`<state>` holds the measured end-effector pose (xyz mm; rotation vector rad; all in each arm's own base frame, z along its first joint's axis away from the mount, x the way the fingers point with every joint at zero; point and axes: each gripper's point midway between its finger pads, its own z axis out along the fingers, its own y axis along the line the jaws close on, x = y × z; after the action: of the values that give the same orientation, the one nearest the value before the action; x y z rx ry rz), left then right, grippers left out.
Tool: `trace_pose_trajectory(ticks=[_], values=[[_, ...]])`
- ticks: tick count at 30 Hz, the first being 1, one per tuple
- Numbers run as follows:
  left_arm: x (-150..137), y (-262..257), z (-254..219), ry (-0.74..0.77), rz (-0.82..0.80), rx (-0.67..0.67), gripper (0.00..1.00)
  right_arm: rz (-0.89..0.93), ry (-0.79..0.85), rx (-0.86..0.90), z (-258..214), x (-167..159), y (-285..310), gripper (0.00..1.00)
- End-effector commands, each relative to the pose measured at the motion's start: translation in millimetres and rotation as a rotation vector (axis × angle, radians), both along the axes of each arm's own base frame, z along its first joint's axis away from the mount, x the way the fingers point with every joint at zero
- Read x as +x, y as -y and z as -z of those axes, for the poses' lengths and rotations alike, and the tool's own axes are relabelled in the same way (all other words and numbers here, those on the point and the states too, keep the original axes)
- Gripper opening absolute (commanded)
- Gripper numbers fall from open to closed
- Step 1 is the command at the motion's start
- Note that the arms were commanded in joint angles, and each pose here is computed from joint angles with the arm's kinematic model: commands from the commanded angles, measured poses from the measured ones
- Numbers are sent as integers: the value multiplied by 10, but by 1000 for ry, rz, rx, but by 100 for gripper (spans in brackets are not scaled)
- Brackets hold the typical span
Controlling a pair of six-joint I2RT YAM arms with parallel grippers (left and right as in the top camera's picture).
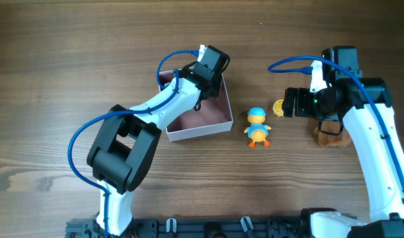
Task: Pack container
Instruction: 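Carry the colour cube into the box beside the truck and release, then withdraw the left gripper from the box to the left, then lower the right gripper onto the blue-capped duck and grasp it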
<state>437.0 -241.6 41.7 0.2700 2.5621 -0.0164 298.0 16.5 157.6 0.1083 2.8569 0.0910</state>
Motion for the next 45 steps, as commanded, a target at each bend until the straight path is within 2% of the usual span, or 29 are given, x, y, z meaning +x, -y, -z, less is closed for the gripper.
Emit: trace_pose_trajectory(ticks=[1, 10, 12, 14, 18, 20, 22, 24, 26, 28, 31, 34, 38, 45], values=[[55, -41, 9, 16, -11, 14, 15, 19, 22, -14, -66, 59, 19, 100], [-23, 97, -439, 82, 18, -21, 16, 19, 22, -14, -65, 58, 19, 100], [-56, -16, -637, 108, -6, 6, 12, 19, 22, -14, -66, 59, 19, 100], [-97, -129, -834, 133, -29, 31, 11, 19, 23, -14, -66, 60, 18, 100], [-245, -500, -1336, 186, -101, 78, 15, 19, 23, -13, -66, 60, 18, 100], [-358, -731, -1561, 189, -156, 68, 25, 19, 24, -13, -67, 64, 18, 99], [-526, -1043, -1771, 174, -249, 34, 46, 14, 40, 4, -83, 100, -13, 100], [-678, -1293, -1905, 148, -293, 11, 60, 3, 65, 33, -163, 151, -68, 100], [-846, -1605, -2014, 117, -347, -6, 86, -3, 118, 40, -403, 237, -92, 100], [-962, -1882, -2072, 96, -408, -9, 97, -22, 186, 45, -691, 315, -153, 100], [-1059, -2201, -2068, 54, -492, -42, 100, -75, 265, 56, -1033, 374, -335, 100], [-1077, -2398, -1990, -5, -552, -125, 100, -129, 265, 69, -1049, 345, -554, 100], [-1040, -2631, -1882, -58, -626, -224, 100, -110, 172, 34, -727, 365, -722, 100], [-1021, -2769, -1771, -92, -641, -205, 100, -54, -31, 23, -51, 413, -799, 100]])
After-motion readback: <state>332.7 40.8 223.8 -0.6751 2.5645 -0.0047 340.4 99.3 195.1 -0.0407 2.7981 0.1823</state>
